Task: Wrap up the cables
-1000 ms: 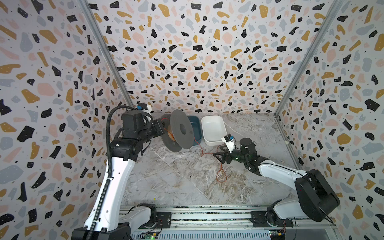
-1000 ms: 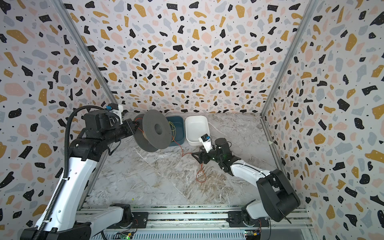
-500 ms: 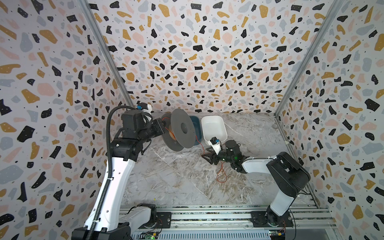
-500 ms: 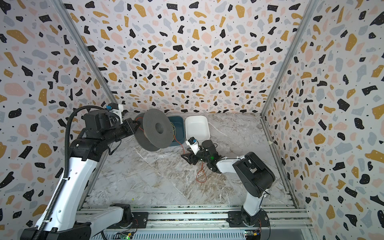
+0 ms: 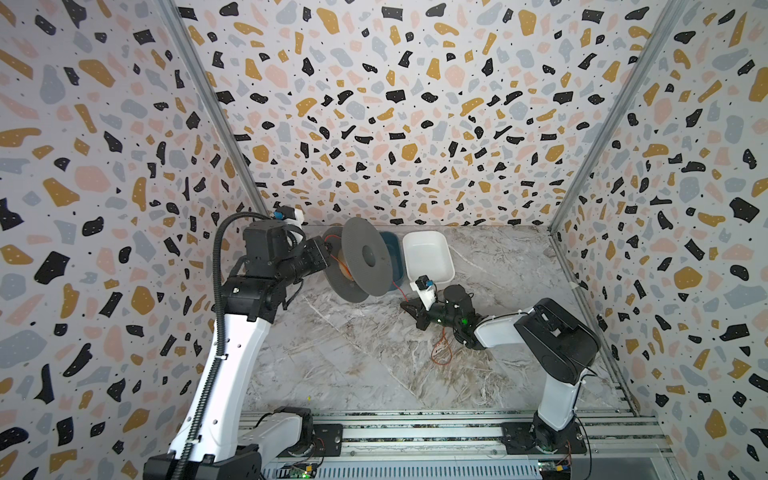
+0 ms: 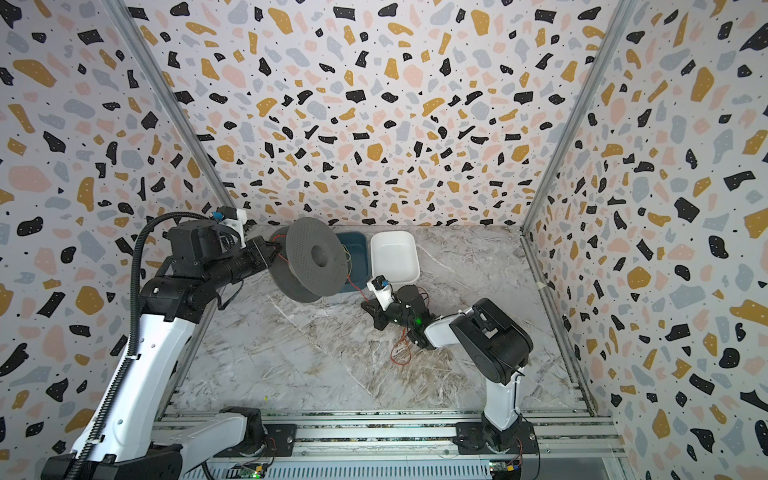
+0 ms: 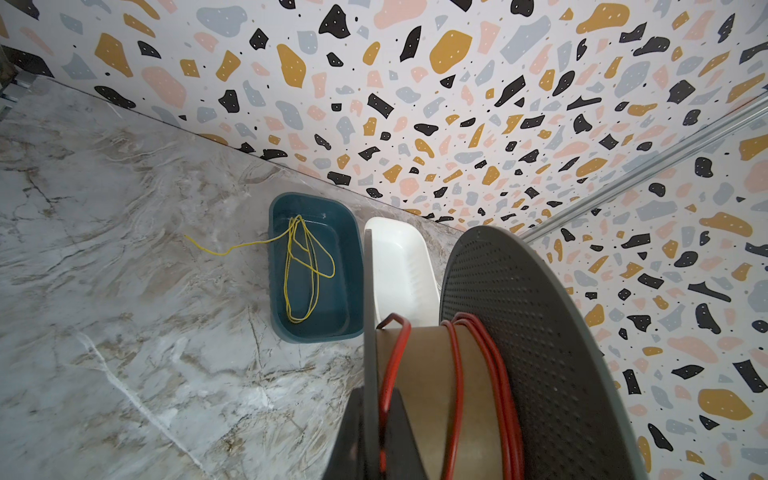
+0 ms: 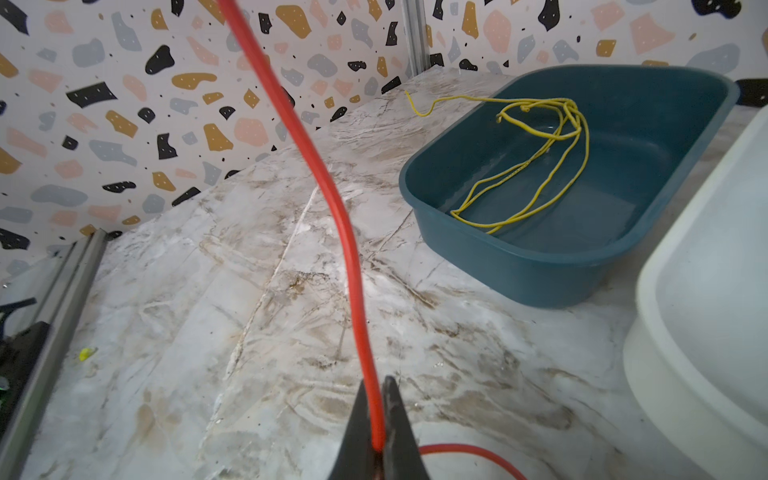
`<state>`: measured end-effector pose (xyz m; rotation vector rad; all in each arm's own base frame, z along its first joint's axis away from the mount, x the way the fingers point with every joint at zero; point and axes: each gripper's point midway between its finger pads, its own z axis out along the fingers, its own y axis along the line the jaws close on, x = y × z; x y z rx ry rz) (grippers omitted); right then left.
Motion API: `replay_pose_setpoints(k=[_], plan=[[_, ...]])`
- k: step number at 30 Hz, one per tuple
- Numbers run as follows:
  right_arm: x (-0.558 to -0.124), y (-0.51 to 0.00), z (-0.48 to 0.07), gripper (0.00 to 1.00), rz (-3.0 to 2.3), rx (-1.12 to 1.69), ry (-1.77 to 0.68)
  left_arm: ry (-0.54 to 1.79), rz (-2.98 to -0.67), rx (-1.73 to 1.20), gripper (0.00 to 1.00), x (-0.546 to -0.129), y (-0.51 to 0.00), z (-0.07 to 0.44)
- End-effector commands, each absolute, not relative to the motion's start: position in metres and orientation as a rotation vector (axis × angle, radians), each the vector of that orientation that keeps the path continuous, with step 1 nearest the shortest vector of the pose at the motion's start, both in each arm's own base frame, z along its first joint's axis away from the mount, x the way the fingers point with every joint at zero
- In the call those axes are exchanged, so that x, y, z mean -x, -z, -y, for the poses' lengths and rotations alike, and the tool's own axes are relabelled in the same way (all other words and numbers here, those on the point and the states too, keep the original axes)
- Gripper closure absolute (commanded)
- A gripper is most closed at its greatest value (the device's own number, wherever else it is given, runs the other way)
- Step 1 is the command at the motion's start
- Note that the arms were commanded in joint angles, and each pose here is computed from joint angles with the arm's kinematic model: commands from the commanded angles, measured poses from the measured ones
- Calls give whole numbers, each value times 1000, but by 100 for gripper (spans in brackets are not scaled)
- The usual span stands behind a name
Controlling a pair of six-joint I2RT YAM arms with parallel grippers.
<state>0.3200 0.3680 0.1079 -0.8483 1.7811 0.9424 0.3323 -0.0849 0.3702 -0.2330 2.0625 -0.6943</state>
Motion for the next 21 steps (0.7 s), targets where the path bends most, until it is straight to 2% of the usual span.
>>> replay_pose_setpoints(k=[1,11,21], plan=[[-323,-123,-366,100,-1789,839,-831,759,-1897,235,100,-342,-408,85],[-295,-116,-374,100,-1869,1007,-537,783,-1793,488,100,-359,-392,65],[-250,-143,-412,100,-1785,1252,-306,627,-1640,638,100,-348,-386,29]])
